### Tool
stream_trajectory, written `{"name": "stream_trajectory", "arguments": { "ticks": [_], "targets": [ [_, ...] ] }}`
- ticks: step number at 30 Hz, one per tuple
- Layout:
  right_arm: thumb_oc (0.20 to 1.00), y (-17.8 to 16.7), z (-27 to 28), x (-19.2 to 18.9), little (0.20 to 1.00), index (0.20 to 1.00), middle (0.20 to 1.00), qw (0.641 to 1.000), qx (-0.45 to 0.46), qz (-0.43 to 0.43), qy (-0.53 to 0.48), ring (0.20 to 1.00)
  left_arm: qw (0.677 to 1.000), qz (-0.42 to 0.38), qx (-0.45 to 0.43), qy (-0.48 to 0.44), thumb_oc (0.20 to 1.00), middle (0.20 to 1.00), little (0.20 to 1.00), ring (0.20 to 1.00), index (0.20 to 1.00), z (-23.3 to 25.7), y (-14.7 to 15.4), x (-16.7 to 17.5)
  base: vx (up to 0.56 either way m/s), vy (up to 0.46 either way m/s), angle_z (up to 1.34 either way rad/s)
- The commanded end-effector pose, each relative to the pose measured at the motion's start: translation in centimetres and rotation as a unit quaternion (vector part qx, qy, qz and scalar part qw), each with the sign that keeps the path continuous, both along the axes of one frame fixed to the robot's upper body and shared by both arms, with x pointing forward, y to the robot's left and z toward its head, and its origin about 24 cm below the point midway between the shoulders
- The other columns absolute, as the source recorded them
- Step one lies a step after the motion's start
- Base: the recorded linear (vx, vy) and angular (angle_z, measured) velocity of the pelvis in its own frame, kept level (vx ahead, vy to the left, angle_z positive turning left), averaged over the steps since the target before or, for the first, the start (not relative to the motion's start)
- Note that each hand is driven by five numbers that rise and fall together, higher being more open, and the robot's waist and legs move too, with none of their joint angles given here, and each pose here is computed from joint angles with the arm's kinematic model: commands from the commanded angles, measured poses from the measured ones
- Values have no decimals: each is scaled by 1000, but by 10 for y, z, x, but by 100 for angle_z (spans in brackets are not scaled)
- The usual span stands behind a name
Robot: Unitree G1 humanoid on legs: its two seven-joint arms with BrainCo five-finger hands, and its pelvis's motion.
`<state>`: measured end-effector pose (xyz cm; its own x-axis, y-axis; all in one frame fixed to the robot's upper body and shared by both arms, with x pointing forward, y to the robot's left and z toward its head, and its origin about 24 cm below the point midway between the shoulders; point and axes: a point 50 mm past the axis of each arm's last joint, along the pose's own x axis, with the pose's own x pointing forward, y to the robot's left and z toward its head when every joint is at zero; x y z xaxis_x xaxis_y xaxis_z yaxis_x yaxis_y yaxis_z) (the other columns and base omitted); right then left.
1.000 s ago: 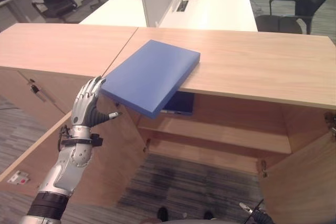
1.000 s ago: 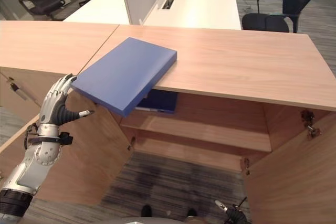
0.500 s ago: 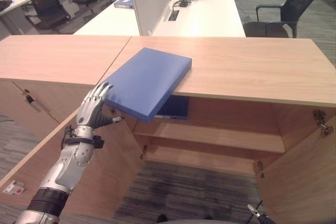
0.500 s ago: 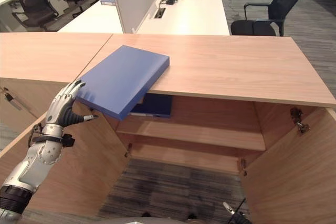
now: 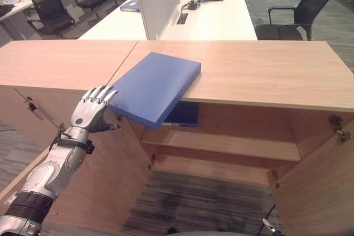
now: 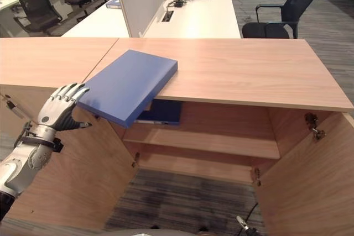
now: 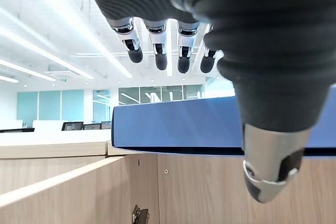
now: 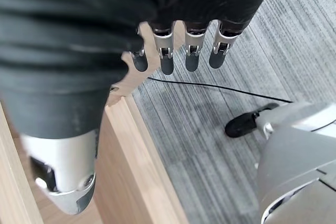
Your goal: Put the empty folder in the office cabinet
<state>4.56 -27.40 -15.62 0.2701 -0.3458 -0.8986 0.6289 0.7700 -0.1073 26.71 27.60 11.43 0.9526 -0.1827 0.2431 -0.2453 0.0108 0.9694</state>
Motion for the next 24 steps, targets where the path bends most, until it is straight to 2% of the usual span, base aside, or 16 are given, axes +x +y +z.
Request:
{"name": "stream_trajectory", "arguments": {
  "ticks": [1, 20, 24],
  "targets": [
    [1000, 7, -1, 20, 1000, 1000, 1000, 999, 15, -32, -22, 1000, 993, -22, 55, -104, 1000, 1000, 1000, 1000, 1000, 54, -8, 20, 40, 8, 0],
    [1000, 6, -2, 16, 1000, 1000, 1000, 999, 21, -43, -14, 1000, 993, -41, 54, -93, 1000, 1000, 1000, 1000, 1000, 50, -20, 25, -2, 3, 0],
    [1000, 5, -2, 14, 1000, 1000, 1000, 999, 27, -30, -6, 1000, 992, -67, 40, -102, 1000, 1000, 1000, 1000, 1000, 55, -36, 33, 0, -3, -2]
  ]
}}
